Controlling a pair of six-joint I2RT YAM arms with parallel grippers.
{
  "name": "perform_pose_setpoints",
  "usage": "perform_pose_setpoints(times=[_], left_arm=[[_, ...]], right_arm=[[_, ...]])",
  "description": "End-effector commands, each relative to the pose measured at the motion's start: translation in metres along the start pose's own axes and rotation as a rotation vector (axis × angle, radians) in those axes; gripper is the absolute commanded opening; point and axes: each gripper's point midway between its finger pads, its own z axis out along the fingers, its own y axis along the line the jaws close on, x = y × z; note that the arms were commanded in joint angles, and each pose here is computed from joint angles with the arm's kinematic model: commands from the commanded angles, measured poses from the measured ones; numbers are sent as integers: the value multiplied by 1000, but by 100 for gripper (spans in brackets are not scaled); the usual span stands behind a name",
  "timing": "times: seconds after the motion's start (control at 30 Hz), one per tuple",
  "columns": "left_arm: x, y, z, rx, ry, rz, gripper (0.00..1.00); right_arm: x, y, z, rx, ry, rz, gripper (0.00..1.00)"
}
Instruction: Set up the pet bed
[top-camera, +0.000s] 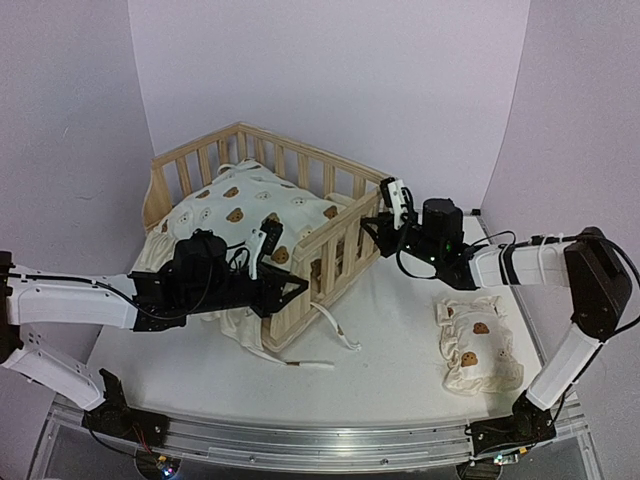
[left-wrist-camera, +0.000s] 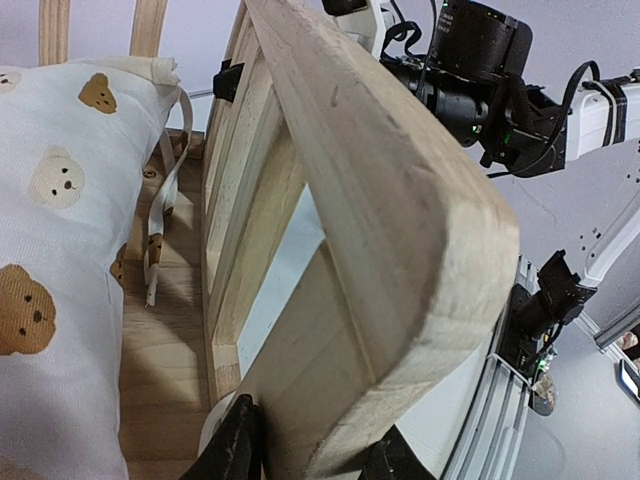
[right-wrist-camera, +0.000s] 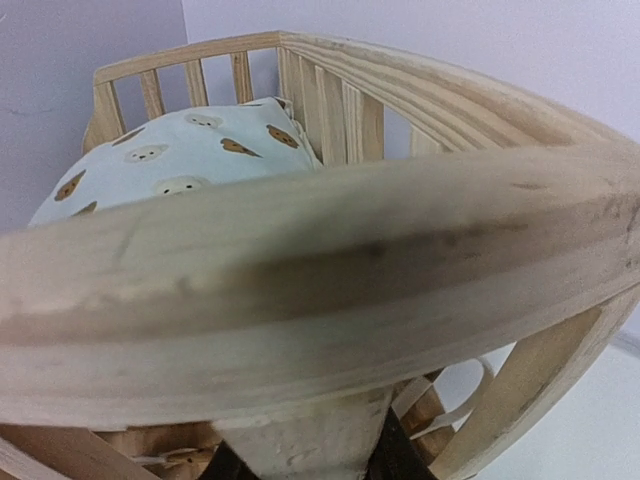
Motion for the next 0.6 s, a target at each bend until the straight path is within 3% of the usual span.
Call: perform_pose_setpoints(times=[0.0, 0.07, 0.3, 0.57], left_arm=[[6, 13, 10, -43, 33, -99, 7], [7, 13, 12, -44, 37, -98, 5], [7, 14, 32, -42, 61, -84, 0], [-21, 35, 51, -69, 42, -60, 1]], right_arm=[[-55, -9, -44, 84, -180, 43, 8], [-45, -10, -65, 102, -158, 50, 0], [-27, -21, -126, 209, -106, 97, 0], [-12, -40, -118, 322, 12, 101, 0]])
